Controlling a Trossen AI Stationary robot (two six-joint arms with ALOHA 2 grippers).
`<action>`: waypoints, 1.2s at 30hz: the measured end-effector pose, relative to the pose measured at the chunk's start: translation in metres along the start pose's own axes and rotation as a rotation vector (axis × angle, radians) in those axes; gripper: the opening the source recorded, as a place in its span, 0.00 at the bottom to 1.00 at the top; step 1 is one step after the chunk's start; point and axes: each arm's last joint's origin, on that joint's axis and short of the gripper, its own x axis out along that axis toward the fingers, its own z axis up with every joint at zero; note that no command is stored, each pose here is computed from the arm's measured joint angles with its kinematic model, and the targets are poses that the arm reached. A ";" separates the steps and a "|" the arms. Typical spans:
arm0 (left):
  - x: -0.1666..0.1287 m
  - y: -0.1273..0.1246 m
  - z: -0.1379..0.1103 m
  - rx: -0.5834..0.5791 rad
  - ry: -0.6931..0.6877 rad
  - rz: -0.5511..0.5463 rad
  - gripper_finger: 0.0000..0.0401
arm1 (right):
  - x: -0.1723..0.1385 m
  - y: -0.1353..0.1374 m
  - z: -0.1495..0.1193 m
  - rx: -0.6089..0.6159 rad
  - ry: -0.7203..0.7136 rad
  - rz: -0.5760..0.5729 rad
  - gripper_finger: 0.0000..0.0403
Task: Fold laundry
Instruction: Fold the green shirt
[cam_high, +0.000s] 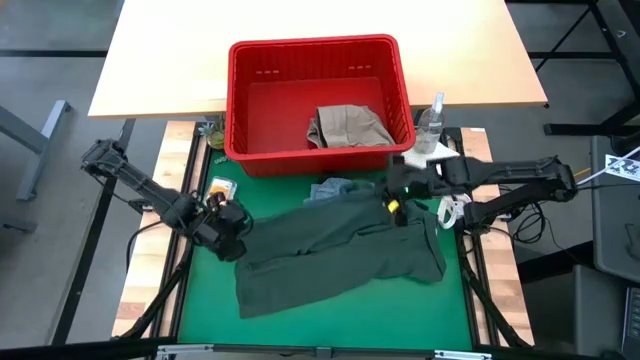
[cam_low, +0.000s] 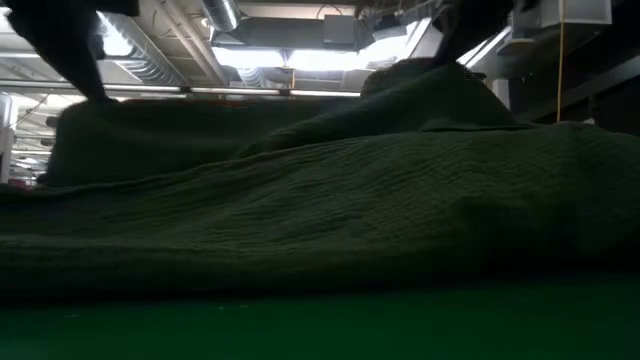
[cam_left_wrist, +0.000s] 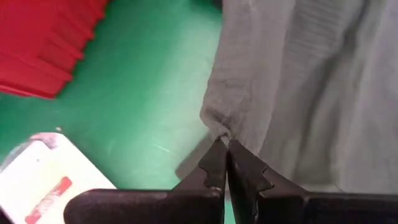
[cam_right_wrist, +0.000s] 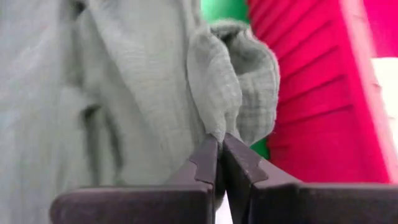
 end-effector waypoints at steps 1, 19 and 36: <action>-0.002 -0.002 -0.003 0.006 0.000 -0.013 0.00 | -0.001 0.006 -0.001 -0.025 0.014 0.002 0.04; 0.003 -0.082 -0.050 0.012 0.019 -0.289 0.00 | -0.032 0.107 -0.017 -0.241 0.012 0.068 0.04; 0.024 -0.108 -0.068 0.057 0.127 -0.313 0.00 | -0.004 0.179 -0.046 -0.312 0.125 0.151 0.04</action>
